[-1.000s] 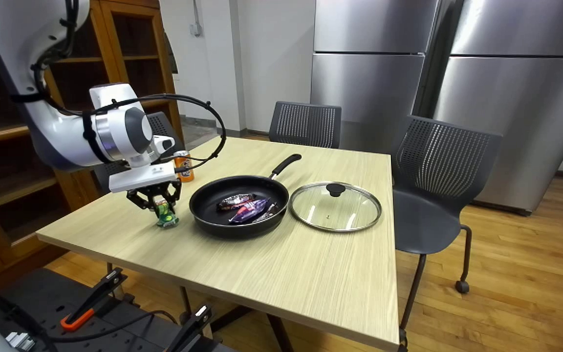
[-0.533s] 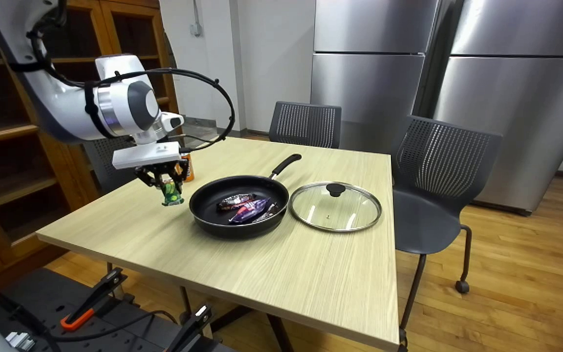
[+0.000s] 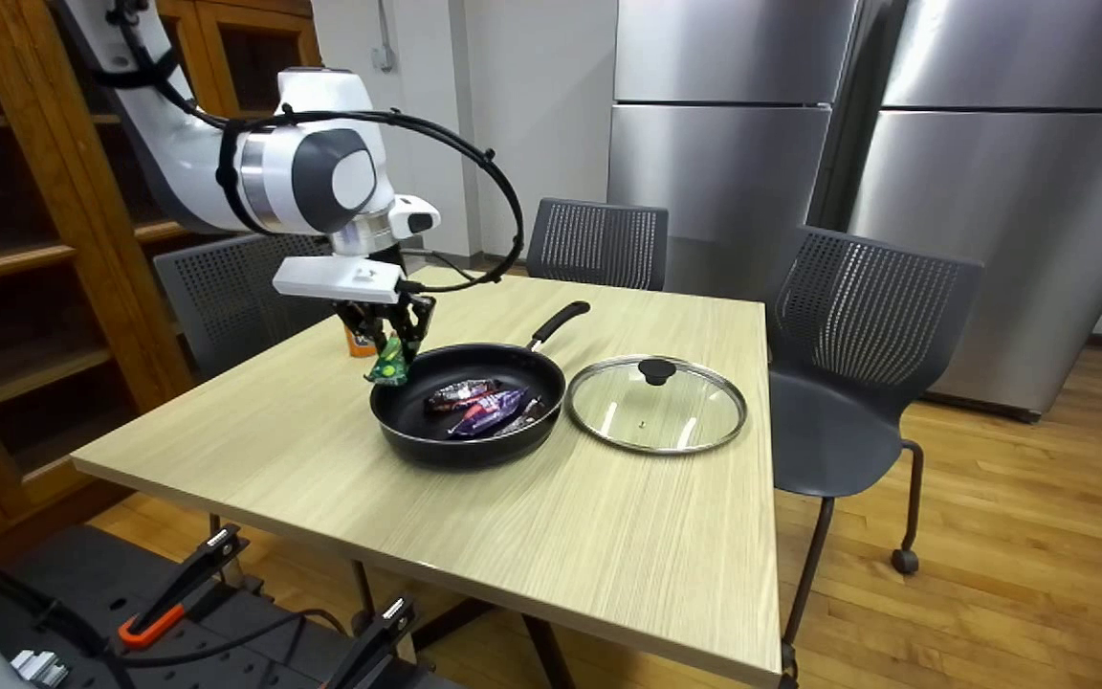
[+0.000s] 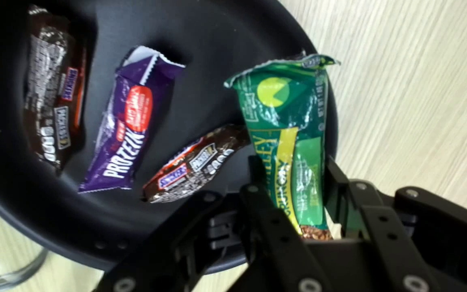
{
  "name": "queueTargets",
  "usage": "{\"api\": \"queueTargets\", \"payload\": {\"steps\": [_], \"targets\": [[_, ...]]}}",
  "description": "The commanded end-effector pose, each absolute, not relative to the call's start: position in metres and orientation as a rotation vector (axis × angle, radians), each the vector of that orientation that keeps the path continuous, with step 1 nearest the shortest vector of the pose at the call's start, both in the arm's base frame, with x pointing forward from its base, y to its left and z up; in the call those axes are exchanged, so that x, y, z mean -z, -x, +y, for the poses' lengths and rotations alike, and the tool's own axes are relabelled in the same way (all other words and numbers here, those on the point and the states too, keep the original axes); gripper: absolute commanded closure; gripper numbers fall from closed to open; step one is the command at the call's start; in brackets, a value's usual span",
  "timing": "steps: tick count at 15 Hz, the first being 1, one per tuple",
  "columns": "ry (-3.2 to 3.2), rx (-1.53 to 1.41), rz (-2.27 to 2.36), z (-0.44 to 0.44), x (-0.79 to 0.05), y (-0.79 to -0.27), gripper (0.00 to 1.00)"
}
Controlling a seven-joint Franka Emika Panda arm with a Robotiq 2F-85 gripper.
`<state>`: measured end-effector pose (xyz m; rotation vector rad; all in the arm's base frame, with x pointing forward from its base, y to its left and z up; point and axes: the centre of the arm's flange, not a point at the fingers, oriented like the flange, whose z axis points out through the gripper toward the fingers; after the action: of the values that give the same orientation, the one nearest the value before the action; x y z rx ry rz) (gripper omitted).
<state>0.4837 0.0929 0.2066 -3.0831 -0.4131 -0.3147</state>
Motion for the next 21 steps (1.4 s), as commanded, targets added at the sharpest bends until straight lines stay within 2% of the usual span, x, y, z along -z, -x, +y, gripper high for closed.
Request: {"api": "queueTargets", "payload": {"steps": [1,10,21], "targets": [[3.076,0.304,-0.136,0.055,-0.222,-0.491,0.88],[2.996,0.331,0.316,-0.001,-0.204,-0.516,0.88],[2.97,0.285,0.511,-0.004,-0.159,-0.541,0.88]]}}
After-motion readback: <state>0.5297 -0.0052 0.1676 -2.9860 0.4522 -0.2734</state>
